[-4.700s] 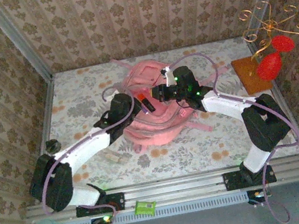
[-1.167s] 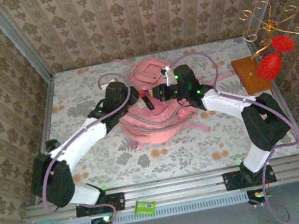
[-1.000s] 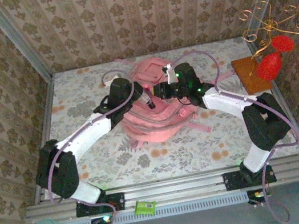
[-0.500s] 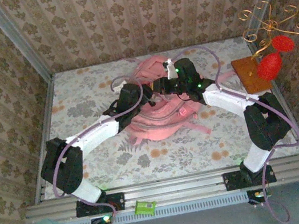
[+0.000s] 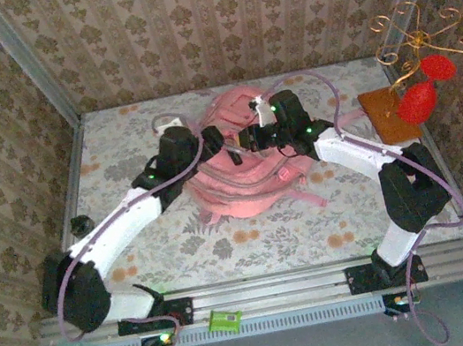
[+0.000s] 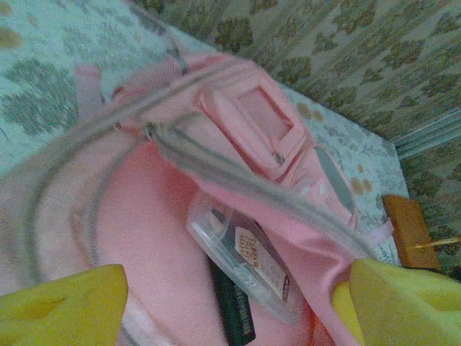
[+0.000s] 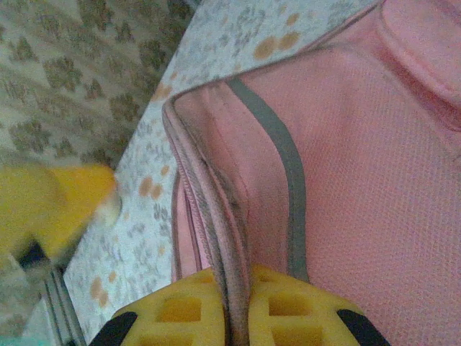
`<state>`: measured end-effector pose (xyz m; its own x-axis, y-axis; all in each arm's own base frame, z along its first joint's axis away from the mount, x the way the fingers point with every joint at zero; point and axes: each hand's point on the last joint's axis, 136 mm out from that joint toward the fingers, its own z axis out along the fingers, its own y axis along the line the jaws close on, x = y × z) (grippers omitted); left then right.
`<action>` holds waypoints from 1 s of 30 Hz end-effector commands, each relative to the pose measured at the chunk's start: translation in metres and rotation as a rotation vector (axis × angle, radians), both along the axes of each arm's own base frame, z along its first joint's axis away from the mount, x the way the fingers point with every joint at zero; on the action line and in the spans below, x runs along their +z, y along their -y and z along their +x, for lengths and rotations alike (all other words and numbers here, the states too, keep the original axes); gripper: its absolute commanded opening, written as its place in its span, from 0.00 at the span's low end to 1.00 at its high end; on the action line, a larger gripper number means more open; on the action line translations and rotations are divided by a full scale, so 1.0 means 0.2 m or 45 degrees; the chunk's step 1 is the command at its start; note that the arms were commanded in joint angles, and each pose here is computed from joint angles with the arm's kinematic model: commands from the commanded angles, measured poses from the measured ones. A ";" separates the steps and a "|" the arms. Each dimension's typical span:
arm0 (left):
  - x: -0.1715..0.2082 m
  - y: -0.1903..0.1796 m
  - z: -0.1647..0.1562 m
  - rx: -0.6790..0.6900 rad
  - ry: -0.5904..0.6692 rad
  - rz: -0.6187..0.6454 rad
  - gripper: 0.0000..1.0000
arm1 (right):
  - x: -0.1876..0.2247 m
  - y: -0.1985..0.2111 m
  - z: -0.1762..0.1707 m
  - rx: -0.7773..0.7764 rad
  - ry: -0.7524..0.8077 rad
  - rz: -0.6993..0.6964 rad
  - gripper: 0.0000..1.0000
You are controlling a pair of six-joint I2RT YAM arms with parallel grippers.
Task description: Pack books, pencil case, and school supplies into a backpack
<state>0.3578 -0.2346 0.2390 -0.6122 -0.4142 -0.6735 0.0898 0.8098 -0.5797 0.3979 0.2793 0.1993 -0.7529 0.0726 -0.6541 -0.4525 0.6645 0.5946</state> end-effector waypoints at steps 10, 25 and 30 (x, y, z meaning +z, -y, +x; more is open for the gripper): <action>-0.20 -0.22 -0.09 -0.244 -0.111 0.254 0.79 | 0.01 0.23 -0.29 0.236 0.076 -0.198 0.00; -0.24 -0.20 -0.02 -0.379 -0.053 0.311 0.82 | -0.10 0.38 -0.36 0.052 0.024 -0.304 0.27; -0.23 -0.14 0.11 -0.350 -0.114 0.186 0.76 | -0.22 0.46 -0.40 -0.051 0.002 -0.477 0.29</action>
